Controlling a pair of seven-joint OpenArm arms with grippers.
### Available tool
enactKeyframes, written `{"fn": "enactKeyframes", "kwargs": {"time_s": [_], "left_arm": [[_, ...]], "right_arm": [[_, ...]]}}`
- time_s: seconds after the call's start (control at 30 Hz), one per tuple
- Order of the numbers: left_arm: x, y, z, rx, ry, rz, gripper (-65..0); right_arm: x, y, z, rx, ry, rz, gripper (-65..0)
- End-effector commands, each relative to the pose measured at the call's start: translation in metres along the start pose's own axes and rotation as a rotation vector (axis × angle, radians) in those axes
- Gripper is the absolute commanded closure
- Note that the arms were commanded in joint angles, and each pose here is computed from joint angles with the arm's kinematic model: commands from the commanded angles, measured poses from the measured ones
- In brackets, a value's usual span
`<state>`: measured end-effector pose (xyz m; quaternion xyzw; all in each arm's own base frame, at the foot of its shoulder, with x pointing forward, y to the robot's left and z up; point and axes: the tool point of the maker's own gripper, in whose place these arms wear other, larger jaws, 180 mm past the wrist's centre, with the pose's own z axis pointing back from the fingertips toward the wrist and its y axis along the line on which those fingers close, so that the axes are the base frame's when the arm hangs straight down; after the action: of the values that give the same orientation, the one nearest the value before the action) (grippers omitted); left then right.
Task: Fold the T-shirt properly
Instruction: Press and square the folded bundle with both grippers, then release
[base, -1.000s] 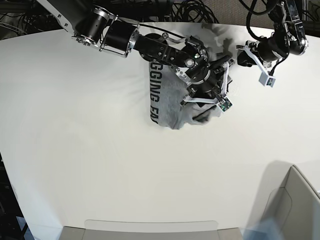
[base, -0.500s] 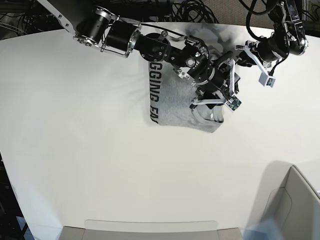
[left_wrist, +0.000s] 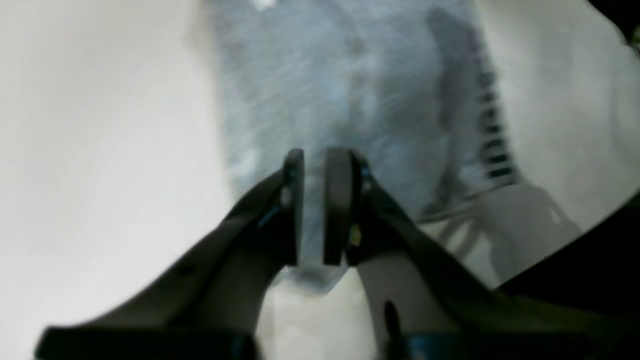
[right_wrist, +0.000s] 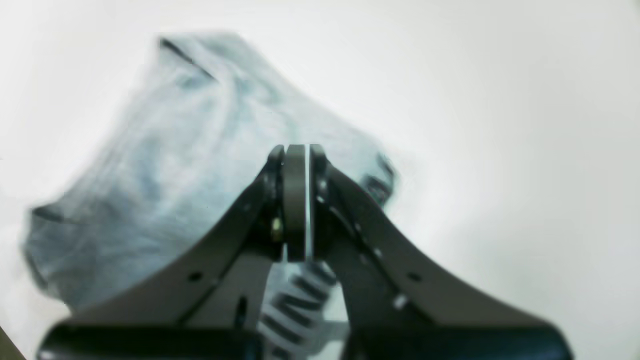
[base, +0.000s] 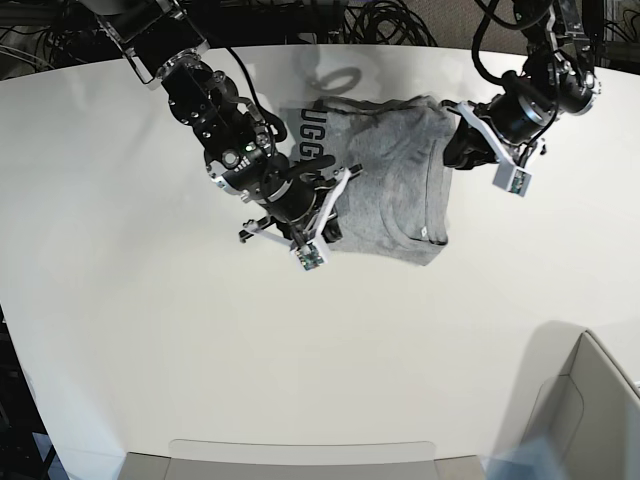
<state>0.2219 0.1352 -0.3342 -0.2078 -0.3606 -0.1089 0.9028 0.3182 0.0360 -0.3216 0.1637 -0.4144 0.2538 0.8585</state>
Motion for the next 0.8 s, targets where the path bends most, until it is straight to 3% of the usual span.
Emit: {"fn": "enactKeyframes", "kwargs": {"time_s": [0.0, 0.17, 0.33, 0.43, 0.77], "left_arm": [[0.014, -0.008, 0.001, -0.023, -0.065, -0.011, -3.7], [0.002, -0.030, -0.007, -0.049, -0.108, 0.098, -1.8], [-0.027, -0.058, -0.027, -0.080, 0.007, -0.012, -1.8], [-0.044, -0.055, -0.036, -0.035, 0.063, -0.073, -1.8], [-0.060, -0.011, -0.063, 0.062, 0.130, -0.017, -1.8]], "right_arm": [[0.022, -0.001, 0.005, 0.017, -0.073, 0.022, -2.3], [0.015, -0.009, -0.005, 0.081, -0.038, 0.131, -1.1], [-0.008, -0.022, -0.029, 0.096, 0.064, 0.149, -1.0], [-0.014, -0.024, -0.037, 0.094, 0.091, 0.137, -1.0], [-0.054, -0.005, -0.035, 0.137, 0.172, 0.136, -1.0]]}}
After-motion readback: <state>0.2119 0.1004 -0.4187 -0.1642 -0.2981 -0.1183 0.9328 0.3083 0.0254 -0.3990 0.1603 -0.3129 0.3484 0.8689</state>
